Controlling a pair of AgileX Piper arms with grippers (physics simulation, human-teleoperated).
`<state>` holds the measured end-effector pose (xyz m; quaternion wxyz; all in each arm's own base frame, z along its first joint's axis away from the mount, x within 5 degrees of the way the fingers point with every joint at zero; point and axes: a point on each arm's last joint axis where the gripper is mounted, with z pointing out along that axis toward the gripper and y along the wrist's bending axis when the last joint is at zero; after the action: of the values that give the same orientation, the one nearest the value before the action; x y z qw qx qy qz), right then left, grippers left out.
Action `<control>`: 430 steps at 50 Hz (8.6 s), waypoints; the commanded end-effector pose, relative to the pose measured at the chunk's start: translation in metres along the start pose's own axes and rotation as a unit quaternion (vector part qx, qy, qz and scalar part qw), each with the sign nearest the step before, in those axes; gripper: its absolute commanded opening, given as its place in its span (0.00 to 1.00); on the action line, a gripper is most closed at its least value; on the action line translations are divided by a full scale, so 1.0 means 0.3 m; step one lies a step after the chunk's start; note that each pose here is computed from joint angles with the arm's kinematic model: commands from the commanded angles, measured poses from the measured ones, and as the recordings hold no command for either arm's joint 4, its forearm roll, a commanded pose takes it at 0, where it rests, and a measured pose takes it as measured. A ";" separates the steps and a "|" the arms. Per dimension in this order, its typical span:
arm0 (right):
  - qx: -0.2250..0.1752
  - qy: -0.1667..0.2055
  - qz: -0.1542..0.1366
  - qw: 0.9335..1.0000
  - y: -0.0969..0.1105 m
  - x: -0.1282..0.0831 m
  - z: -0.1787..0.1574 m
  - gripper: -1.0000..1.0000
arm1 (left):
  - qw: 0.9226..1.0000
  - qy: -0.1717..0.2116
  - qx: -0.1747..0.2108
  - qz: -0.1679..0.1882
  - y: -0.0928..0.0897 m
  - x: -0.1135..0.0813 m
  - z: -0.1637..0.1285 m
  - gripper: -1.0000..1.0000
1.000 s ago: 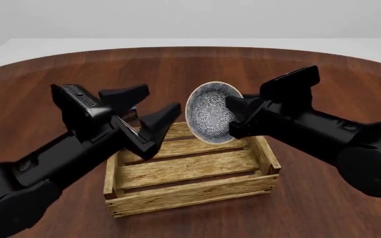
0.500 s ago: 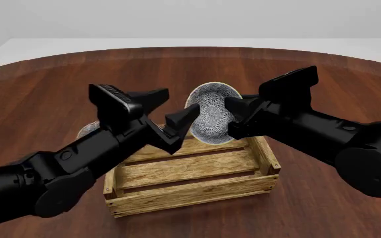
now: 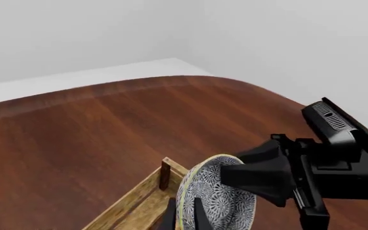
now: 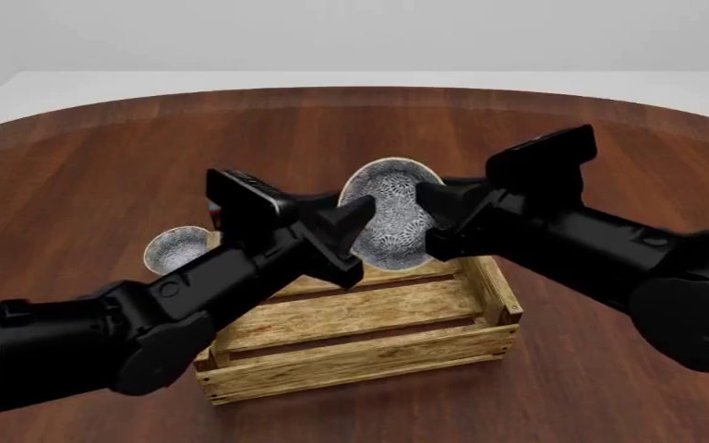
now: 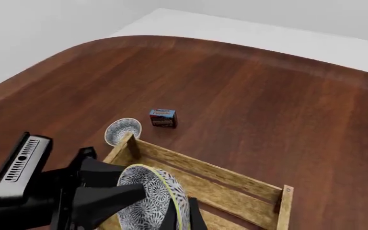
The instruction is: Stack the right bowl on the left bowl and place them in the tray.
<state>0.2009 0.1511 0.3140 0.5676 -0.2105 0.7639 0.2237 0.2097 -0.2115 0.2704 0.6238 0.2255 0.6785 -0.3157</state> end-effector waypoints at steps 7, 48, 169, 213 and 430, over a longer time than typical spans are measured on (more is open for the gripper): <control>-0.002 -0.009 -0.004 1.000 0.004 -0.014 -0.014 0.00 | 1.000 0.007 0.001 -0.009 0.000 0.031 0.010 0.00; -0.012 -0.017 -0.003 1.000 0.019 -0.029 -0.061 1.00 | 0.998 0.003 -0.057 0.012 0.128 -0.009 0.137 0.00; -0.017 -0.012 -0.006 1.000 0.026 -0.012 -0.060 1.00 | 0.942 0.080 -0.323 0.036 0.359 -0.371 -0.462 0.00; -0.017 -0.004 -0.012 1.000 0.028 0.003 -0.031 1.00 | 0.918 0.117 -0.376 -0.049 0.560 -0.157 -0.376 0.00; -0.019 0.003 -0.019 1.000 0.032 0.014 -0.016 1.00 | 0.886 0.308 -0.292 0.187 0.628 0.087 -0.309 1.00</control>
<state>0.1904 0.1557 0.3122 0.5656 -0.2365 0.7566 0.2275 0.2664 -0.0138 0.2301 0.4822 0.2102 0.8453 0.0936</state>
